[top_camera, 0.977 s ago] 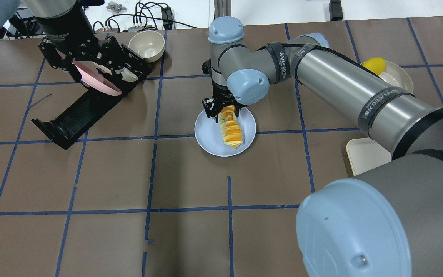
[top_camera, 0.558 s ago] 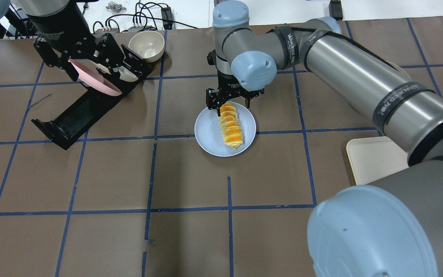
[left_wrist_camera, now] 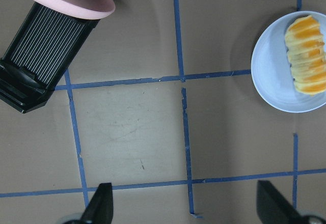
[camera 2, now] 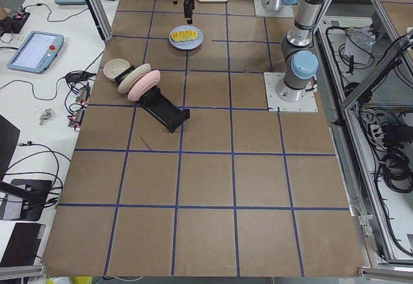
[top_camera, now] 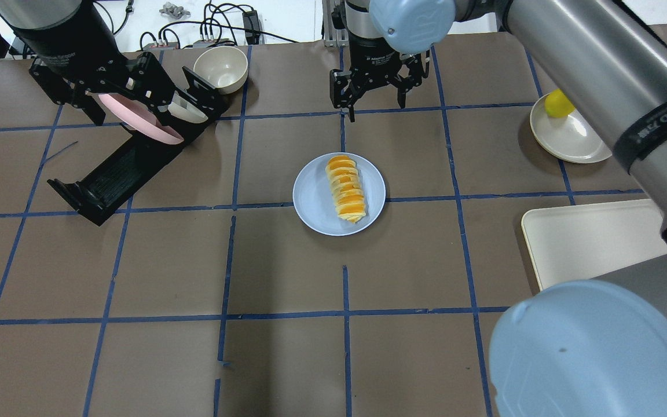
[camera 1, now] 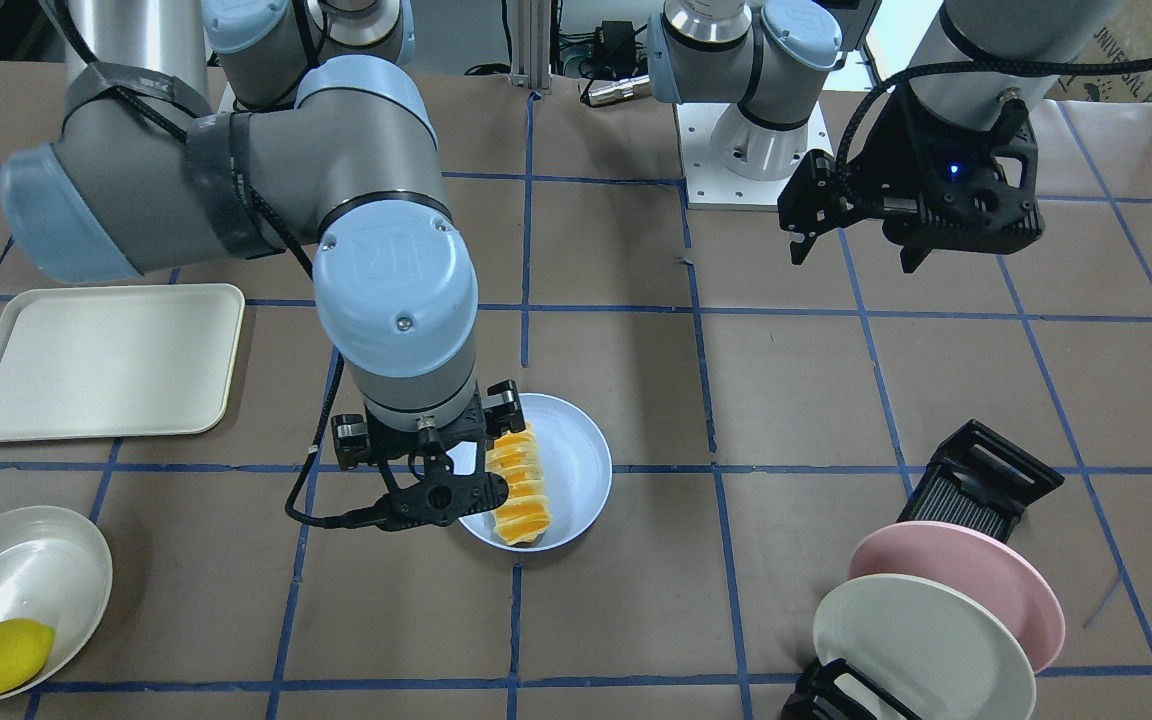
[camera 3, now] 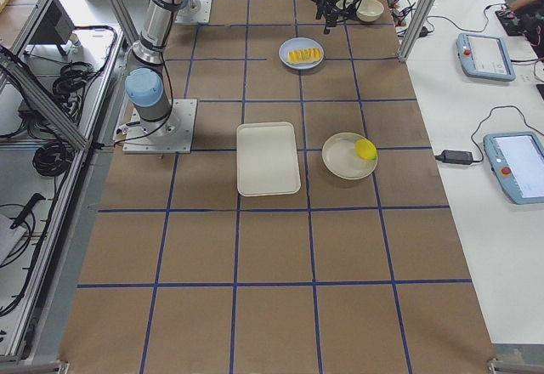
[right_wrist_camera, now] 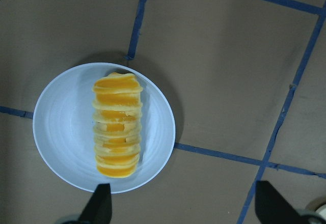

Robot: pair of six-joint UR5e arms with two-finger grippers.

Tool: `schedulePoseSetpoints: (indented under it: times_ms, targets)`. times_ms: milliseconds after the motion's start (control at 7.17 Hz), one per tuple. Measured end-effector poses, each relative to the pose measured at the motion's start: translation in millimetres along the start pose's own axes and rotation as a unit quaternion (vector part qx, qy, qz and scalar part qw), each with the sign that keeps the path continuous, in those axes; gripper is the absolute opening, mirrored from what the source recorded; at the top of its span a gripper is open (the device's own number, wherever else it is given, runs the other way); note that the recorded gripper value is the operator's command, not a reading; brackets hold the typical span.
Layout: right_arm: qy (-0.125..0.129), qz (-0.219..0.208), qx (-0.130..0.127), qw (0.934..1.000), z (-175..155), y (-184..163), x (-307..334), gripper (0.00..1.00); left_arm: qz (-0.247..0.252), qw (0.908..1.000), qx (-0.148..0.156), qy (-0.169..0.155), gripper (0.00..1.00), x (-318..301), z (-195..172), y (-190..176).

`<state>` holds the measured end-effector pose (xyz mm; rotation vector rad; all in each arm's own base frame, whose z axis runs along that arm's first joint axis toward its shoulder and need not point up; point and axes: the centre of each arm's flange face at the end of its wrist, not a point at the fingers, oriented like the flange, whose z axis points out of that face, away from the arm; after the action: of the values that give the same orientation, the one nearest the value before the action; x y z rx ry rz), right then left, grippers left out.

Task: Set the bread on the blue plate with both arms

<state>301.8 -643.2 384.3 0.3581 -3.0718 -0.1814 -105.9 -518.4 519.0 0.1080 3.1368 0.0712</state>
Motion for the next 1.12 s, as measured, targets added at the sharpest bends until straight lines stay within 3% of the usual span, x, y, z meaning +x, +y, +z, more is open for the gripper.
schedulePoseSetpoints:
  times_ms: [279,419,837,1116]
  targets:
    - [-0.005,0.045,0.025,0.9987,-21,-7,70,0.99,0.0,1.0,-0.004,-0.001,1.0,1,6,1]
    - [-0.008,0.067,0.033,0.9972,-43,6,110,0.97,-0.001,1.0,0.001,-0.001,1.0,1,6,0]
    - [-0.013,0.086,0.02,0.996,-104,83,141,0.95,0.0,1.0,0.005,-0.002,1.0,3,11,7]
    - [-0.013,0.084,0.024,0.9961,-104,139,129,0.96,0.001,1.0,0.003,-0.002,1.0,4,13,11]
